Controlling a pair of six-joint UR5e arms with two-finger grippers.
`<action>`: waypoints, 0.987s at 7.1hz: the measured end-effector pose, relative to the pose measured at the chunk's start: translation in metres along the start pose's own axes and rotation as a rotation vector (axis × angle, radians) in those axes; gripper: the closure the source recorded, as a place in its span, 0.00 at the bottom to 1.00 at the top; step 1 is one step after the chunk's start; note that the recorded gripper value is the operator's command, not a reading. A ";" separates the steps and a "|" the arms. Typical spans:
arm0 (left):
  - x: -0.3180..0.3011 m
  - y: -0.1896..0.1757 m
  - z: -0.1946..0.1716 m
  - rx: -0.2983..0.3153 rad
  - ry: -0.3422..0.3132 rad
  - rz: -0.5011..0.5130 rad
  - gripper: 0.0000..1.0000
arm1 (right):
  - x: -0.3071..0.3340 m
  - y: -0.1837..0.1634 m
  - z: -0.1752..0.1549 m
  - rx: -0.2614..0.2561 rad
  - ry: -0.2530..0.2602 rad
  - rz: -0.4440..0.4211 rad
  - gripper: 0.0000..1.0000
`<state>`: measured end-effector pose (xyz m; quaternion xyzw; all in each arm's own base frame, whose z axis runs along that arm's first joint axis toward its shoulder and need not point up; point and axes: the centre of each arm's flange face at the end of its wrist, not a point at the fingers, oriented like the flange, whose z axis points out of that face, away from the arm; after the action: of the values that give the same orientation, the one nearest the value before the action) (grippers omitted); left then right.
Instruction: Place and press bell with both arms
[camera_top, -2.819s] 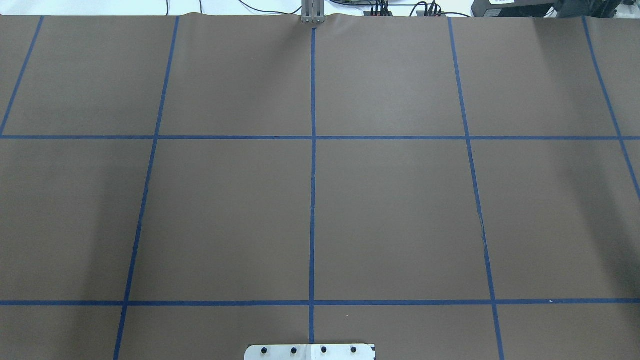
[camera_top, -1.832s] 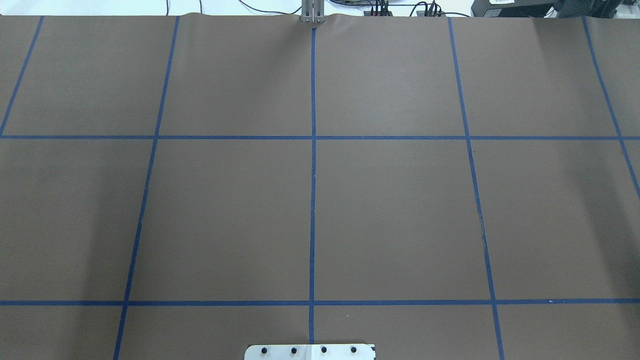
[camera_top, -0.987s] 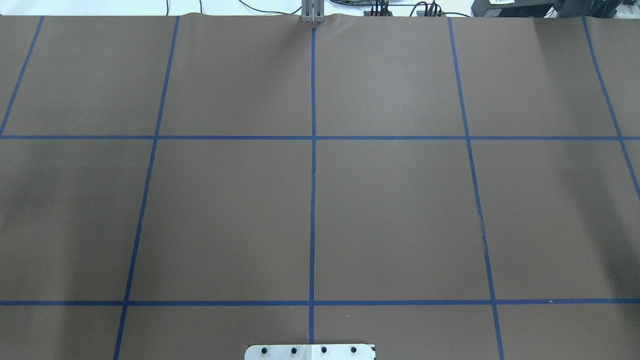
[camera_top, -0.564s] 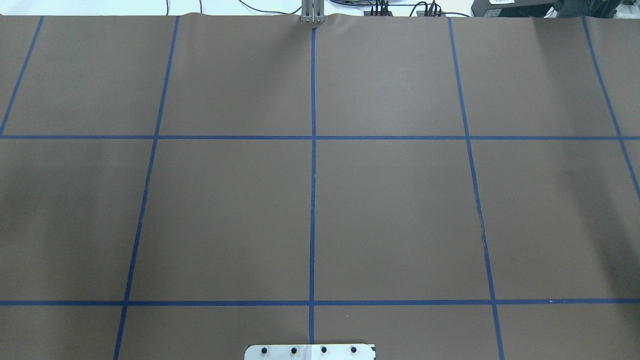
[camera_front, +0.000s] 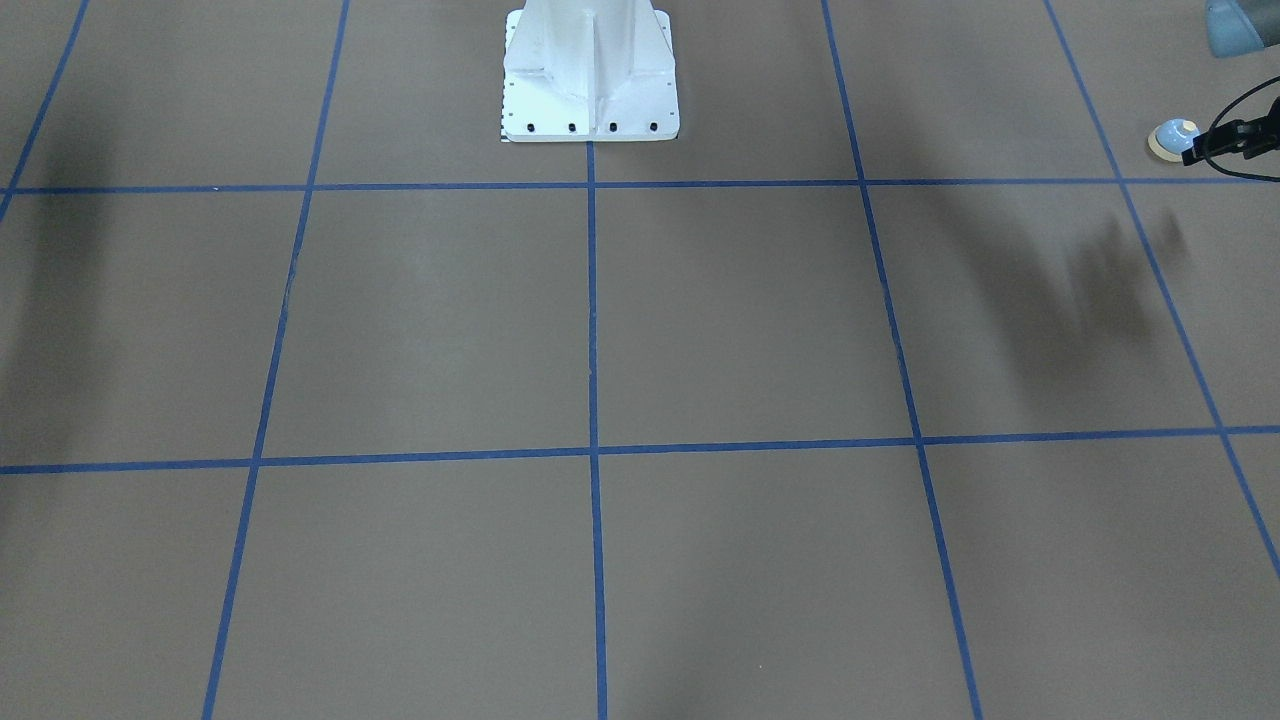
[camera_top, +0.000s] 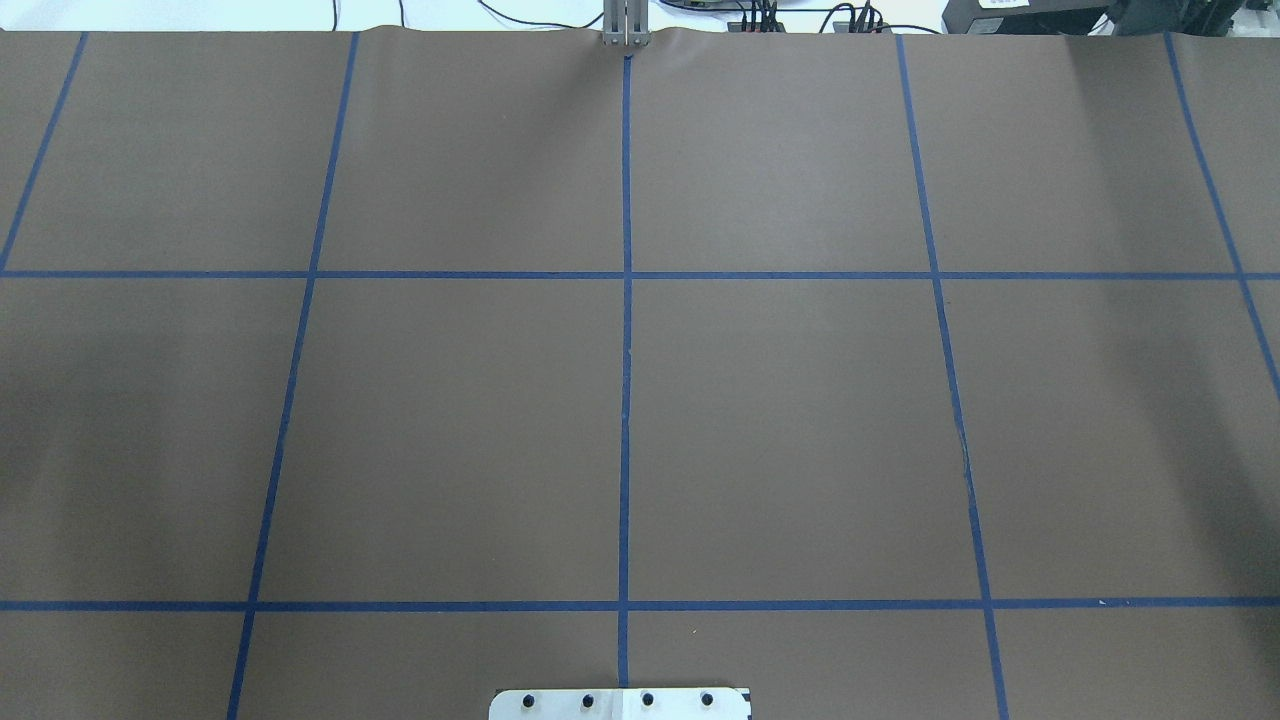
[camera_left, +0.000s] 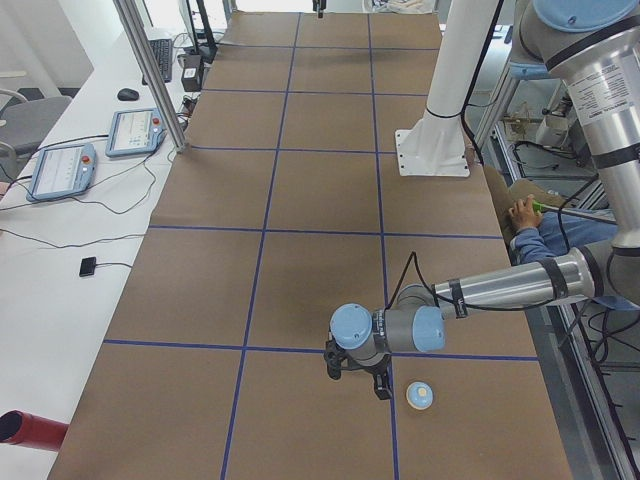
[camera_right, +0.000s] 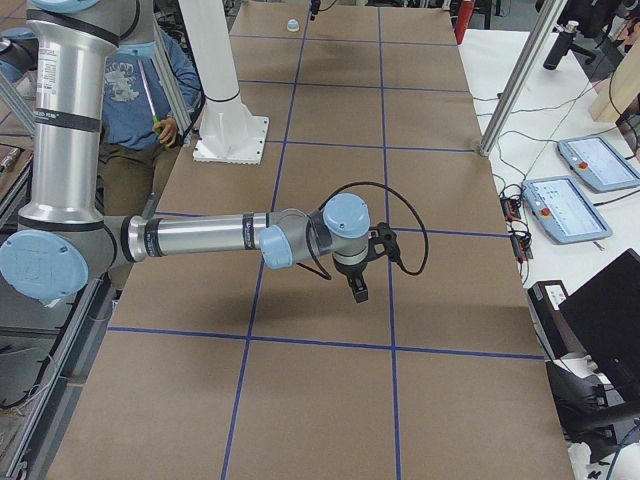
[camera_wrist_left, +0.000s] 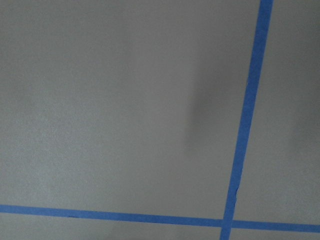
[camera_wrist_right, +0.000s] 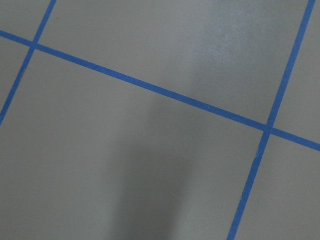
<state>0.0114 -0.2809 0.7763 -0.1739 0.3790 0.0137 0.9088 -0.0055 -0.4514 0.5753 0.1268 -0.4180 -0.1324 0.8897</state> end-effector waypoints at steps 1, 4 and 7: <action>-0.019 0.008 0.016 -0.011 0.000 -0.013 0.00 | -0.004 -0.002 0.003 -0.002 -0.003 -0.003 0.00; -0.054 0.020 0.050 0.001 0.045 -0.001 0.00 | -0.009 -0.004 0.007 -0.009 -0.007 -0.014 0.00; -0.057 0.025 0.057 -0.014 0.087 -0.005 0.00 | -0.010 -0.004 0.008 -0.010 -0.007 -0.017 0.00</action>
<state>0.0058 -0.2330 0.8460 -0.1816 0.4175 0.0066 0.8903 -0.0182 -0.4525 0.5721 0.1252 -0.4195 -0.1423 0.8877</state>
